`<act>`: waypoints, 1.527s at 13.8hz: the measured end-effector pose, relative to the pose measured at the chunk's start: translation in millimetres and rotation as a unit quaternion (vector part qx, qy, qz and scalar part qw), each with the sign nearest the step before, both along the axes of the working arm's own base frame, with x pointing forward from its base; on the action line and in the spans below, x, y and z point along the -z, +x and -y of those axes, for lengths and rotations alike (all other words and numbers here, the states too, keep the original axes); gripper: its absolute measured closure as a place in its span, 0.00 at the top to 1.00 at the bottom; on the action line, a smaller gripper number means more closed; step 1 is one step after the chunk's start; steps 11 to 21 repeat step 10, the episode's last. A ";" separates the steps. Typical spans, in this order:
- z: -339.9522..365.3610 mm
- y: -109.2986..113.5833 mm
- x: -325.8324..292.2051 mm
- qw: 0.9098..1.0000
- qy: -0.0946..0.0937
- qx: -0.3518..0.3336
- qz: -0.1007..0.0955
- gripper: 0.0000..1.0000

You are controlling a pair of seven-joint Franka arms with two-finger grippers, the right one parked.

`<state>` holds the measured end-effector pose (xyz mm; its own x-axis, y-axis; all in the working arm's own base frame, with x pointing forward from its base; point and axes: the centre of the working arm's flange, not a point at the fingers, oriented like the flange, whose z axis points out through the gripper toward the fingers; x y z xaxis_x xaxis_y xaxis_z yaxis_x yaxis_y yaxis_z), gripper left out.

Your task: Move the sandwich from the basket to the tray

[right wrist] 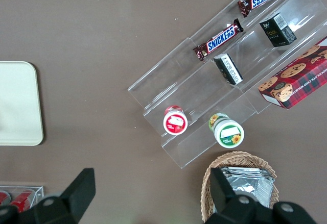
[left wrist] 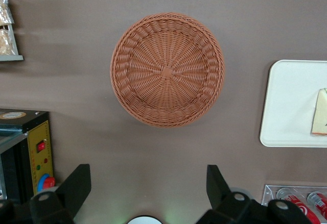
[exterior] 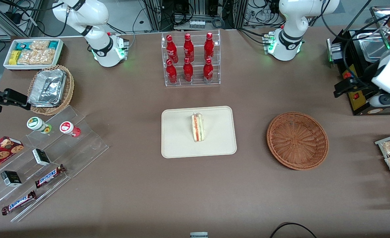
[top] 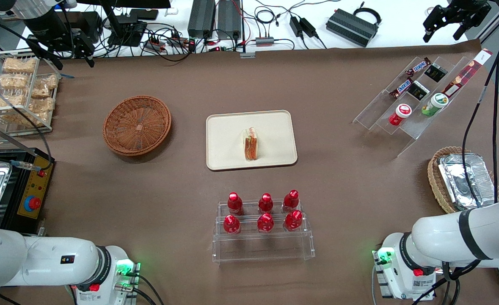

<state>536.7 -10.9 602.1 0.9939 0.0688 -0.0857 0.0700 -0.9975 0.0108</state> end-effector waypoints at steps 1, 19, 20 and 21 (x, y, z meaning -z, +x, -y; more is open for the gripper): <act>-1.0 -0.6 -1.3 1.000 0.000 0.001 0.001 1.00; 33.6 5.7 -4.3 0.999 0.018 0.043 0.009 1.00; 33.6 5.7 -4.3 0.999 0.018 0.043 0.009 1.00; 33.6 5.7 -4.3 0.999 0.018 0.043 0.009 1.00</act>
